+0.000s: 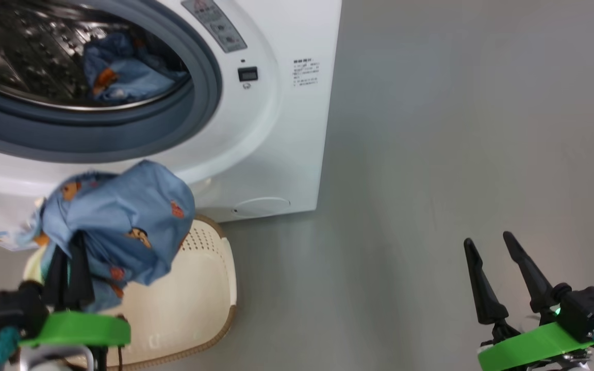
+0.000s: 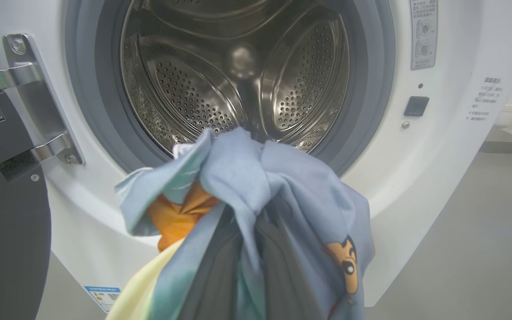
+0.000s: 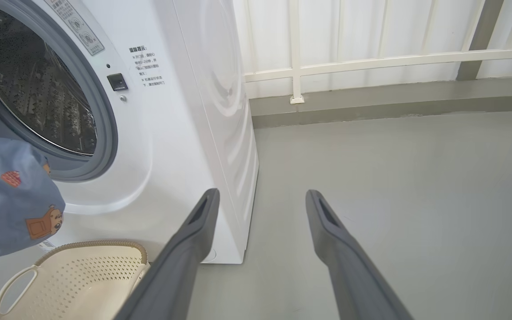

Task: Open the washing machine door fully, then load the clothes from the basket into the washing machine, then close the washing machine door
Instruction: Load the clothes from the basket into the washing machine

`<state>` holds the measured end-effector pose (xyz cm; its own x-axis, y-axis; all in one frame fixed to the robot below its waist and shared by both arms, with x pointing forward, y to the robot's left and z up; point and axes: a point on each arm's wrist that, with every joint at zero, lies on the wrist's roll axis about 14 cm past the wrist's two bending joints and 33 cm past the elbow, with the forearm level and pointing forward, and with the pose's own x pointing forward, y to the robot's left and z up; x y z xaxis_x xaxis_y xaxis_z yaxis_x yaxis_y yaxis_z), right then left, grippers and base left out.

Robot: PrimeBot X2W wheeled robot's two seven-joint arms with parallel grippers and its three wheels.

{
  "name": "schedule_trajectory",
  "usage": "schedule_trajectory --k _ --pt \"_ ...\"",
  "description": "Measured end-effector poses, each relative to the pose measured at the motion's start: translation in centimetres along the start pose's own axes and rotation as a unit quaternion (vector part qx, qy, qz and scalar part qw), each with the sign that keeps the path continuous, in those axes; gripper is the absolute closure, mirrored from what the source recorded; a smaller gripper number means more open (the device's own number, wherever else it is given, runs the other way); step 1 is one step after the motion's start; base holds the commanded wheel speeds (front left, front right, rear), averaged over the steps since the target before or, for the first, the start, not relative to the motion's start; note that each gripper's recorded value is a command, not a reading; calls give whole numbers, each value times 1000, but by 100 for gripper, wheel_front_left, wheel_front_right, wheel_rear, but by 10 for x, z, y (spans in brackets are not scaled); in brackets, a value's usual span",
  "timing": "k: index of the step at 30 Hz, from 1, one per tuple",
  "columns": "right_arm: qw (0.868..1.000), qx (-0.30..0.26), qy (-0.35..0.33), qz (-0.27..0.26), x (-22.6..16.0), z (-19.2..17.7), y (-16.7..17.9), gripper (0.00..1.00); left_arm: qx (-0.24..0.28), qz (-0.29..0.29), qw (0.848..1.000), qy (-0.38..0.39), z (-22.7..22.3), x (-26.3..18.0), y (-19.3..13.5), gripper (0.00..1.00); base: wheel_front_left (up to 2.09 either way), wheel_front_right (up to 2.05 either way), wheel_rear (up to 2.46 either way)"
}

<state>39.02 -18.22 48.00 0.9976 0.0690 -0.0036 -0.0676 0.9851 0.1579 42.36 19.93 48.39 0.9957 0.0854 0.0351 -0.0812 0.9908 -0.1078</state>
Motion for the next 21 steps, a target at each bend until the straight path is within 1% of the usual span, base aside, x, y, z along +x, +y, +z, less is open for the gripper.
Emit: schedule_trajectory --k 15,21 --pt "1000 -1 25 -11 19 -24 -12 0 9 -19 1000 4 -17 79 -10 100 0 0 0" --pt "999 -2 29 -24 22 -29 -21 0 30 -31 999 3 -19 115 -12 100 0 0 0"
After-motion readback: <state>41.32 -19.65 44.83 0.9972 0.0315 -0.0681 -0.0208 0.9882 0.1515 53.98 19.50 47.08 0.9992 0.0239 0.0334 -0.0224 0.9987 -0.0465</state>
